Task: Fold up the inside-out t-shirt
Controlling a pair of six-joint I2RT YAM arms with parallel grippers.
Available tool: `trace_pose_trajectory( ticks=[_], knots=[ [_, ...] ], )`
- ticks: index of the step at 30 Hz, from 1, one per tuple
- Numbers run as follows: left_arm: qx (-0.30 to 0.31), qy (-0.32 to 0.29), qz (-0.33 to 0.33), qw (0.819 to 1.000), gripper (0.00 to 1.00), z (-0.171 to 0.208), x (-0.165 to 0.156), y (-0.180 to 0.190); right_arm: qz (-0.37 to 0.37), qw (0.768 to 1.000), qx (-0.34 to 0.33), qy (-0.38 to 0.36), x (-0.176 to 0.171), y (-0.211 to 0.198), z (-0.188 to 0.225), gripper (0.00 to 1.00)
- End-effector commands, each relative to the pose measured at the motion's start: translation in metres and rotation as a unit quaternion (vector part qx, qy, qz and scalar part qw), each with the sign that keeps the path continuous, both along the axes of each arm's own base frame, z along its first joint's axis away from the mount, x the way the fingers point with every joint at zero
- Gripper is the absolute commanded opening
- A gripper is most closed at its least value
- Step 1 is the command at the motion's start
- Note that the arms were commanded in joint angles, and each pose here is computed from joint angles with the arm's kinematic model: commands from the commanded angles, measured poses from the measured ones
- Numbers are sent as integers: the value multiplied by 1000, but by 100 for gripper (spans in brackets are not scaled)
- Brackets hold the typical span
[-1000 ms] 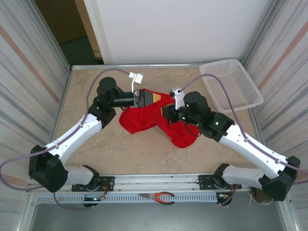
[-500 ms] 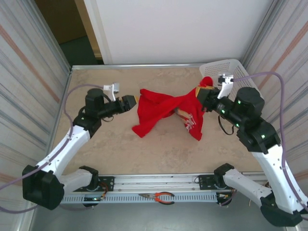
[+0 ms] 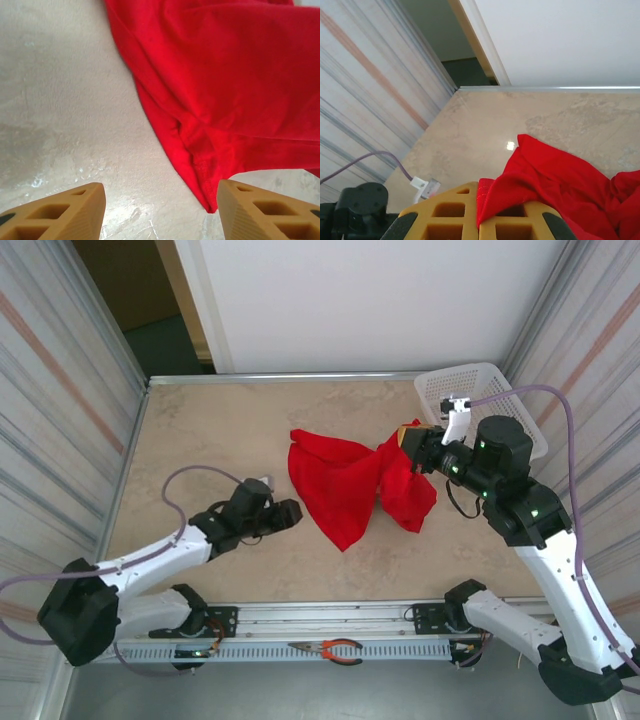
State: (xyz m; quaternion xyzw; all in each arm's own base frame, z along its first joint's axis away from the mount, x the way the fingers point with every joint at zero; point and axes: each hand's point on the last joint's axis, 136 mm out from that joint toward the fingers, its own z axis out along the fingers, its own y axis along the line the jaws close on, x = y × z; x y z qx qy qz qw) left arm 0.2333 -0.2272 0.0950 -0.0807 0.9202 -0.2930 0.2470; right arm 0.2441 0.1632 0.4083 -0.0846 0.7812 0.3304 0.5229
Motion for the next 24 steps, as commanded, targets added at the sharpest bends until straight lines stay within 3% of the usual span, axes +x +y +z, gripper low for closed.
trace_pose_trajectory(
  ticks=[1, 9, 17, 24],
  knots=[
    [-9, -10, 46, 999, 61, 2, 14, -11, 2, 1000, 19, -12, -1, 0, 10, 0],
    [11, 6, -11, 1000, 61, -14, 14, -77, -1, 1000, 21, -15, -1, -1, 12, 0],
    [26, 26, -14, 999, 61, -32, 15, -108, 4, 1000, 24, -15, -3, 0, 11, 0],
    [68, 46, -5, 997, 48, -45, 12, -112, 7, 999, 28, -17, -4, 1, 10, 0]
  ],
)
